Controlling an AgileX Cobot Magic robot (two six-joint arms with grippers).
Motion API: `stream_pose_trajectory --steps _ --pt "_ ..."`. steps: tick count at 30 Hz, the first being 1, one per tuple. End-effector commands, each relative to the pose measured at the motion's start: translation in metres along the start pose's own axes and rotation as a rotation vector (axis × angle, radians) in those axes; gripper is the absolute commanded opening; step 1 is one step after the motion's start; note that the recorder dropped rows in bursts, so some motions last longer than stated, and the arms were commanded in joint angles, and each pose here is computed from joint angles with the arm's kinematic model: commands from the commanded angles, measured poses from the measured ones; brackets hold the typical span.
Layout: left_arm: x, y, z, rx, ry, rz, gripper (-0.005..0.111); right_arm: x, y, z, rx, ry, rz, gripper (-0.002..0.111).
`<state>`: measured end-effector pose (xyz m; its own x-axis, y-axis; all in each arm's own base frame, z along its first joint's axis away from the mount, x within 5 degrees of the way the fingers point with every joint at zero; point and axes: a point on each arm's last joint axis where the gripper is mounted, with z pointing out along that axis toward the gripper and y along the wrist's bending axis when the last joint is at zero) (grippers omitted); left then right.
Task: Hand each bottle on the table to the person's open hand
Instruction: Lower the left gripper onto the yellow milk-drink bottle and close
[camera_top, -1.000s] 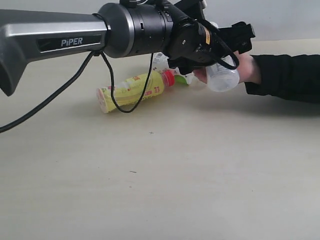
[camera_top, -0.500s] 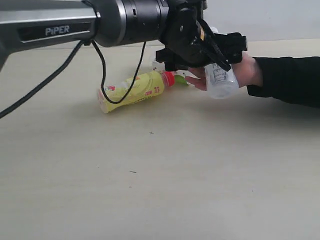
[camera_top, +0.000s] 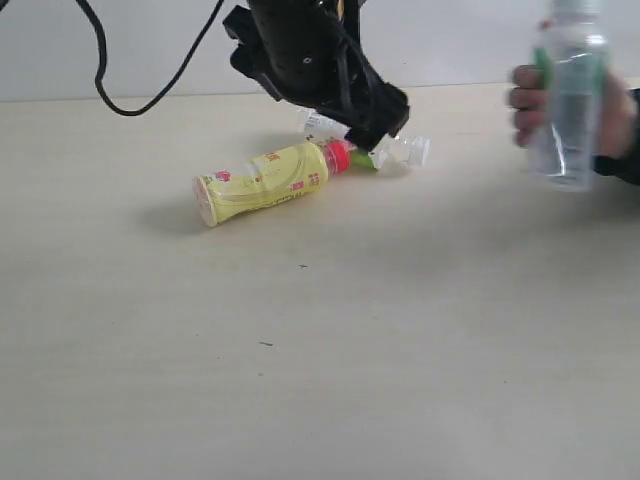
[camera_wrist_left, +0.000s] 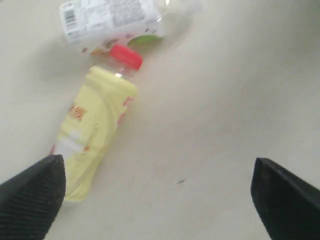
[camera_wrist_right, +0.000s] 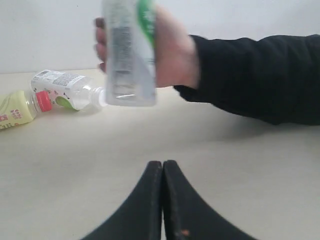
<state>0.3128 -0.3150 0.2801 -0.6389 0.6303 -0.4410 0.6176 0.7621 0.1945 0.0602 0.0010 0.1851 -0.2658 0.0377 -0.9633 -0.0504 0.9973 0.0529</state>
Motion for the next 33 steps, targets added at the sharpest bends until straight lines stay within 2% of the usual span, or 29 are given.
stream_pose_trajectory --steps 1,6,9,15,19,23,30,33 --pt "0.013 0.011 0.002 -0.115 0.065 0.080 0.096 0.001 0.000 0.001 0.001 -0.003 -0.002 0.000" --pt "0.021 0.021 0.013 -0.126 0.072 0.088 0.096 0.001 0.000 0.001 0.001 -0.003 -0.002 0.000" --pt "0.028 0.039 0.021 -0.112 0.097 0.059 0.096 0.001 0.000 0.001 0.001 -0.003 -0.002 0.000" --pt "0.046 0.083 0.044 -0.016 0.141 0.007 0.096 0.001 0.000 0.001 0.001 -0.003 -0.002 0.000" --pt "0.058 0.103 0.059 0.056 0.111 0.064 0.096 0.001 0.000 0.001 0.001 -0.003 -0.002 0.000" --pt "0.065 0.113 0.070 0.117 0.036 0.160 0.096 0.001 0.000 0.001 0.001 -0.003 -0.002 0.000" --pt "0.069 0.116 0.071 0.290 -0.046 0.265 0.096 0.001 0.000 0.001 0.001 -0.003 -0.002 0.000" --pt "0.071 0.114 0.072 0.318 -0.081 0.391 0.096 0.001 0.000 0.001 0.001 -0.003 -0.002 0.000"
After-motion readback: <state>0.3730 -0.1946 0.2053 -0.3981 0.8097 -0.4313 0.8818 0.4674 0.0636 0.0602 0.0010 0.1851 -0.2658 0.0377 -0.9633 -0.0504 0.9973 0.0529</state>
